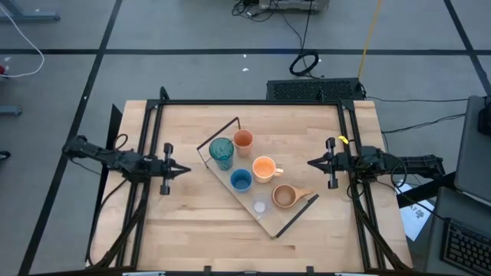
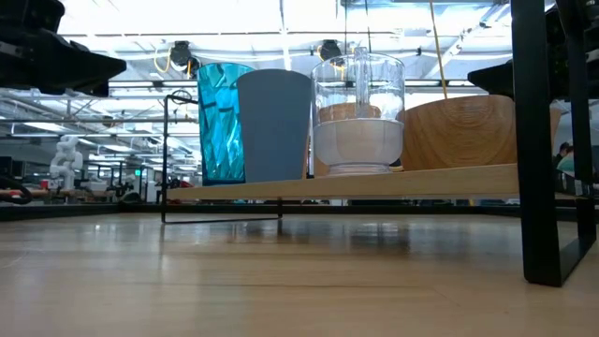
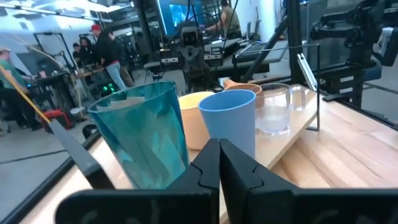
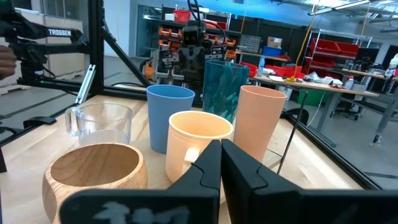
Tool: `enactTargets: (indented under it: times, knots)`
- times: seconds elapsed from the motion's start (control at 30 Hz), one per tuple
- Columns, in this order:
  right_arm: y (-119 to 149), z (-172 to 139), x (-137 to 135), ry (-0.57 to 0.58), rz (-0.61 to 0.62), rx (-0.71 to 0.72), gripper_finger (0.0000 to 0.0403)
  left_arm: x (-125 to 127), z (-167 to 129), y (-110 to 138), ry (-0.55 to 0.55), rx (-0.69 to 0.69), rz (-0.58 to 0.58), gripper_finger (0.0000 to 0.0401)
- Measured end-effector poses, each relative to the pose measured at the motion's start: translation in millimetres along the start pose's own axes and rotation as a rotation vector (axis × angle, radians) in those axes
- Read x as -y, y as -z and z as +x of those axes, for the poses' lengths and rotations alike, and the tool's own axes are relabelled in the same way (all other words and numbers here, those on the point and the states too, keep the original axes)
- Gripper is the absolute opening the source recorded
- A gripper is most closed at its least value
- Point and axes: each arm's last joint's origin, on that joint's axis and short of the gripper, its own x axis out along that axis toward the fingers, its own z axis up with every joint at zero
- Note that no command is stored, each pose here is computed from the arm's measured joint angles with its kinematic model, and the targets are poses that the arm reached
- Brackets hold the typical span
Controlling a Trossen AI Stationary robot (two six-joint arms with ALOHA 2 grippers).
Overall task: Stack small to large cups/mugs on shelf
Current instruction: Return to Home Position
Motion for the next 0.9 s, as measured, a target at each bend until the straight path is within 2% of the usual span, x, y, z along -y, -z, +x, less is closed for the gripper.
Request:
enactTargets:
  times: [0.27,0.9]
  knots:
    - [0.0,0.0,0.0,0.0,0.0,0.0,0.0,-2.1,-4.1,-0.4,-0.025,0.009,0.014,0.0006]
    - [0.0,0.0,0.0,0.0,0.0,0.0,0.0,-2.6,-3.1,0.7,-0.007,0.024,0.02,0.0004]
